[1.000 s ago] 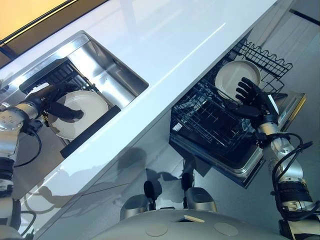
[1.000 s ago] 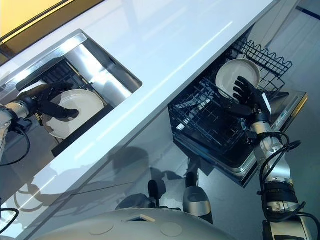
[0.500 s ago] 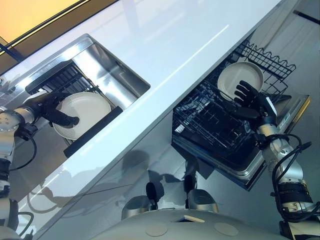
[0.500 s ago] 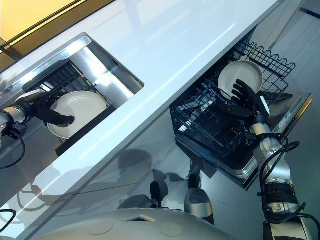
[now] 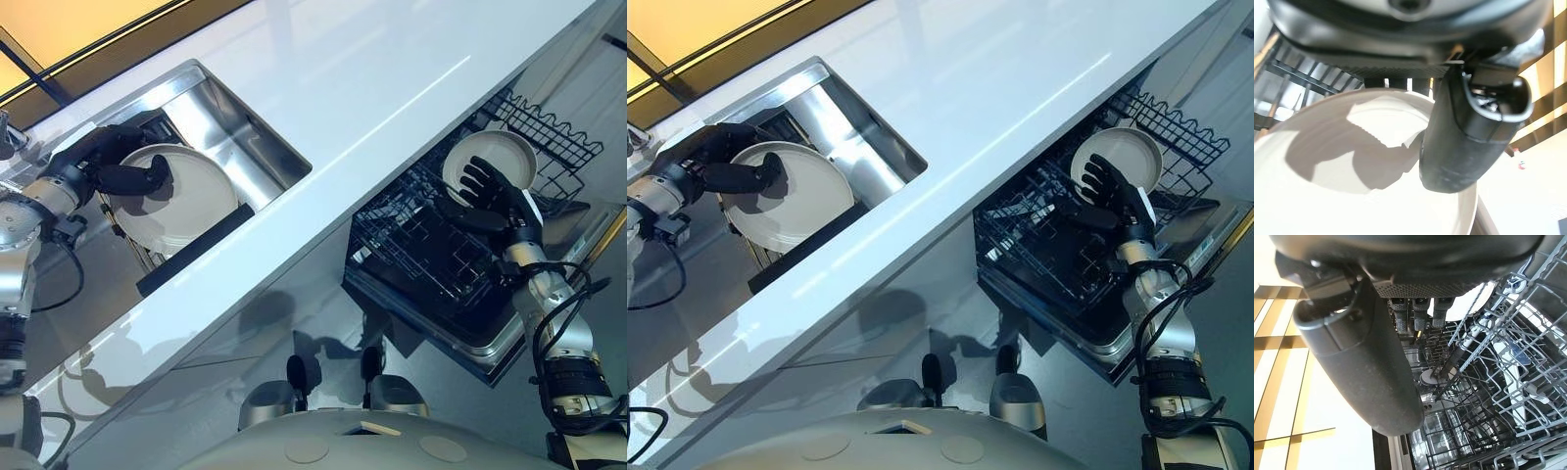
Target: Pick up plates and place into dishwasher.
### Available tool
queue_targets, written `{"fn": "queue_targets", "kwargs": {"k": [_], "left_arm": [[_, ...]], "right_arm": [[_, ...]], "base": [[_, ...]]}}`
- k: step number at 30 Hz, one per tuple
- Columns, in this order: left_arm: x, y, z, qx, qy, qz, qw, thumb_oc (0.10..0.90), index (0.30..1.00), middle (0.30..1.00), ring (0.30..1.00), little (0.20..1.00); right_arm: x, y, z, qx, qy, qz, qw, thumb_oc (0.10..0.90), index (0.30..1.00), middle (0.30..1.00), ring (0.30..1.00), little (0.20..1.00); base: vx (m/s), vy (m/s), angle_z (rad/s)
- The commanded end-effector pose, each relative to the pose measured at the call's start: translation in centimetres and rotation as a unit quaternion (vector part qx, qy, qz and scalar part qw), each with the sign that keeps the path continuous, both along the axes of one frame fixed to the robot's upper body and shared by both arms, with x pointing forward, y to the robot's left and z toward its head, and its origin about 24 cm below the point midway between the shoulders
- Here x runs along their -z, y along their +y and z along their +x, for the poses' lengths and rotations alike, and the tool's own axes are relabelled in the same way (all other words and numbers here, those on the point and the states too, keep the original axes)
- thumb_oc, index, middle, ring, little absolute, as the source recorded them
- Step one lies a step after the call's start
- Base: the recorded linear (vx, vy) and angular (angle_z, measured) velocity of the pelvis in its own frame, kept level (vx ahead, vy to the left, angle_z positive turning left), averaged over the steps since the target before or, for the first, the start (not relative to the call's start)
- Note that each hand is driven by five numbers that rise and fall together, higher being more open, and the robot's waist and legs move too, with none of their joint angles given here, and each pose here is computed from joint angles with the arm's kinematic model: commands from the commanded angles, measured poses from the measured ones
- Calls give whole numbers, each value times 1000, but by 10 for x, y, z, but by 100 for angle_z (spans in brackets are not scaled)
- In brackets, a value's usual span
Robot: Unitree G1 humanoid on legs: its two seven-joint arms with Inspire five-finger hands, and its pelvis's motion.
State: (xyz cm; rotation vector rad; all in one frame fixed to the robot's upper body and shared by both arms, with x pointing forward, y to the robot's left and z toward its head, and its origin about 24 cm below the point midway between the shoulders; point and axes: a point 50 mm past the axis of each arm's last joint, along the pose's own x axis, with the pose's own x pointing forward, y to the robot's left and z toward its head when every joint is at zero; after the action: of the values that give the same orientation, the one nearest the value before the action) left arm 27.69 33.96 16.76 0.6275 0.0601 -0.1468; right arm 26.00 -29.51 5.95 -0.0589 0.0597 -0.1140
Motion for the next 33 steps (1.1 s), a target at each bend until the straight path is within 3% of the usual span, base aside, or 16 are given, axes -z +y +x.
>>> {"fn": "queue_targets", "kwargs": {"k": [1, 9, 15, 19, 23, 26, 33], "left_arm": [[-38, -25, 3, 81, -108, -24, 991, 100, 300, 300, 300, 200], [-50, -33, -1, 87, -164, -33, 982, 100, 300, 300, 300, 200], [-63, -11, -5, -41, -260, 7, 965, 100, 300, 300, 300, 200], [-87, 8, -24, -158, -382, 63, 909, 100, 300, 300, 300, 200], [-105, 12, -42, -214, -469, 140, 845, 100, 300, 300, 300, 200], [-119, 5, -52, -217, -522, 171, 807, 100, 300, 300, 300, 200], [-114, -34, -50, -162, -594, 164, 771, 100, 300, 300, 300, 200]], "right_arm": [[-75, 2, 14, -8, -186, -32, 982, 800, 900, 900, 900, 900], [-115, 12, 11, -15, -273, -61, 960, 800, 900, 900, 900, 900], [-150, 21, 7, 0, -356, -114, 928, 800, 900, 900, 900, 900], [-173, 28, -2, 12, -413, -180, 893, 800, 900, 900, 900, 900], [-187, 35, -9, -16, -442, -203, 873, 800, 900, 900, 900, 900], [-191, 46, -11, -85, -436, -176, 879, 800, 900, 900, 900, 900], [-173, 91, 4, -244, -366, -48, 897, 800, 900, 900, 900, 900]], "base": [[45, -18, 0], [17, -3, 0], [0, 0, 0], [0, 0, 0], [0, 0, 0], [4, -1, 1], [17, -8, 7]]}}
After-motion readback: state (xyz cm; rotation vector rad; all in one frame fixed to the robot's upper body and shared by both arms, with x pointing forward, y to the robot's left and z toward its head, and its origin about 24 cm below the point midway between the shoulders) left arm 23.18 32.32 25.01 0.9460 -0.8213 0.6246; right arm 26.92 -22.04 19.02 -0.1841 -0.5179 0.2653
